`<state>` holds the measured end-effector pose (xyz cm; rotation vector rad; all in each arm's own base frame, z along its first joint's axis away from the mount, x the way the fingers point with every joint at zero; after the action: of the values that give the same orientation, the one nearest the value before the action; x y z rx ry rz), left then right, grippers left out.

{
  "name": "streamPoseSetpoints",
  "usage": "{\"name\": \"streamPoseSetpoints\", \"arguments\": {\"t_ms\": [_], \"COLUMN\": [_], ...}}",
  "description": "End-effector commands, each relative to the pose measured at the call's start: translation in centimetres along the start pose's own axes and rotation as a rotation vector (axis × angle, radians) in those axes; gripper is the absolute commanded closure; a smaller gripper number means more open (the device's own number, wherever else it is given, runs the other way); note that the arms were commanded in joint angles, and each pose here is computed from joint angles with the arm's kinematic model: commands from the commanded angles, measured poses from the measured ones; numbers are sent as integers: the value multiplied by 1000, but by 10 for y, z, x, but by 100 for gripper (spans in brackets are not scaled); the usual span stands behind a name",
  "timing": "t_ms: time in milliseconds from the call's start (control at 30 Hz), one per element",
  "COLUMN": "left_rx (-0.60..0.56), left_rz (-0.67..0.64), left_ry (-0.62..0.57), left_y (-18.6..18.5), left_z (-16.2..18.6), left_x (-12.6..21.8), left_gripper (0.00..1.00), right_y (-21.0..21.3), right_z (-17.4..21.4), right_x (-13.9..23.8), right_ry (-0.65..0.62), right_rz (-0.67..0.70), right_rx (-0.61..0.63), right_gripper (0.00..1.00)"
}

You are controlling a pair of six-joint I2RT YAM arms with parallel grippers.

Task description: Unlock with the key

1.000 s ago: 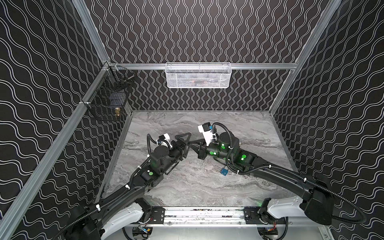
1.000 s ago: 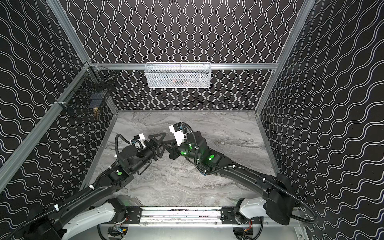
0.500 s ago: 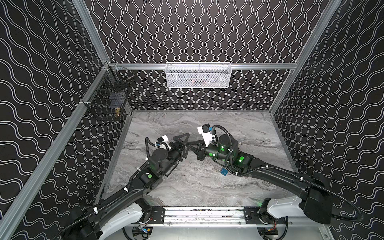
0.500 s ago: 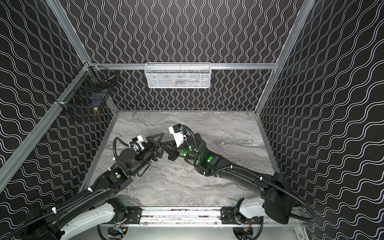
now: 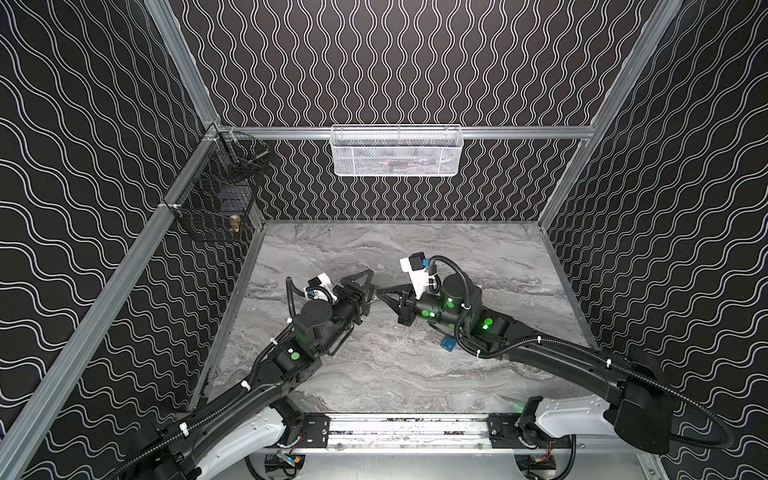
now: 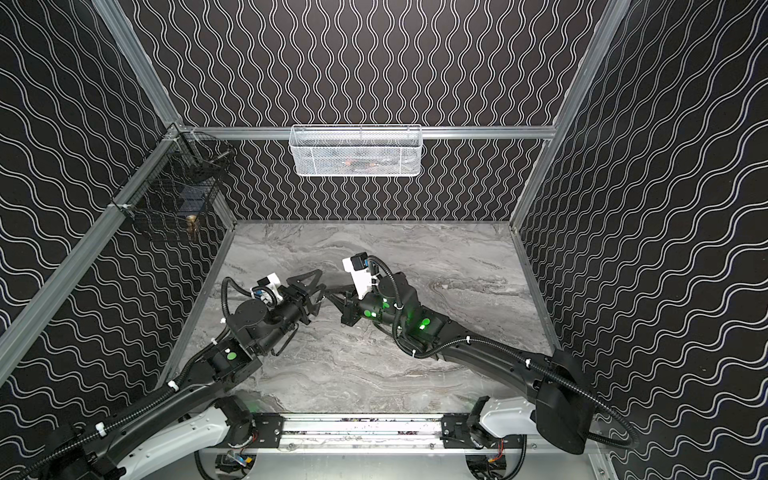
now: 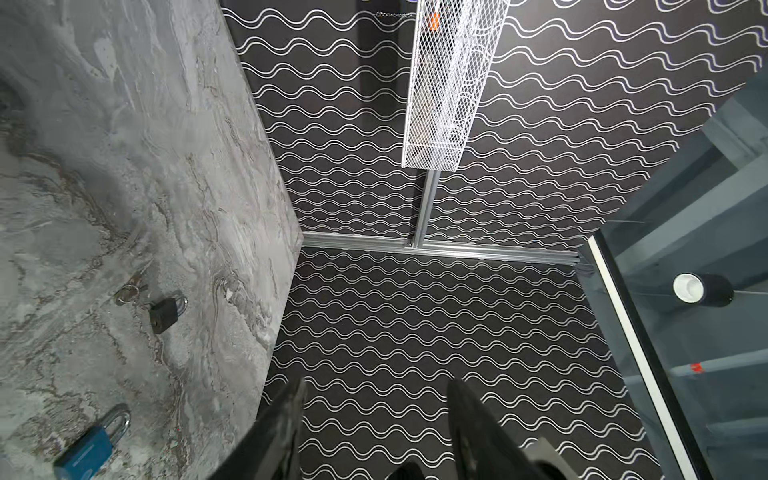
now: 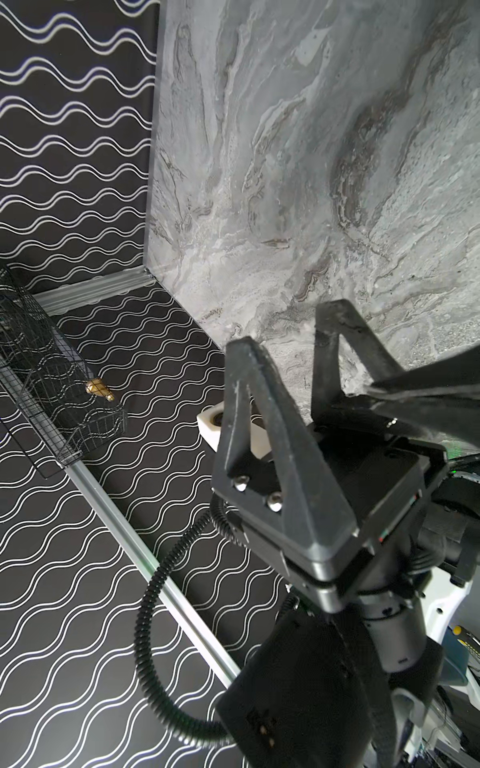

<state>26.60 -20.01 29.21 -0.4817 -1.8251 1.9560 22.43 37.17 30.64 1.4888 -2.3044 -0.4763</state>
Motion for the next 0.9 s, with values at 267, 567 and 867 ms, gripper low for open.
{"name": "streamPoseSetpoints", "arguments": {"t_ms": [267, 567, 867], "left_rx": [39, 67, 67], "left_rz": [28, 30, 29], "left_ry": [2, 5, -5], "left_y": [-9, -10, -12], "left_z": [1, 1, 0], "left_x": [0, -1, 0], "left_gripper": [37, 27, 23], "right_y": [13, 15, 12], "right_z": [-19, -32, -24], "right_x": [1, -11, -17], "right_ry": [-102, -152, -143], "right_rz": [-60, -75, -88], "right_rx": [79, 121, 140], "right_gripper": [100, 100, 100]}}
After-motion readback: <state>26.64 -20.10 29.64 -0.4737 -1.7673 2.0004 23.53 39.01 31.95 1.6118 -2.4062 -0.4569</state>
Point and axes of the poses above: each gripper's point midway between its finger pads, its own x axis back along the fingers, its own y axis along the line the jaws close on, z = x × y, the point moved 1 cm from there along x, back along the fingers, and after that the axes turned 1 degree about x, right-handed, at the moved point
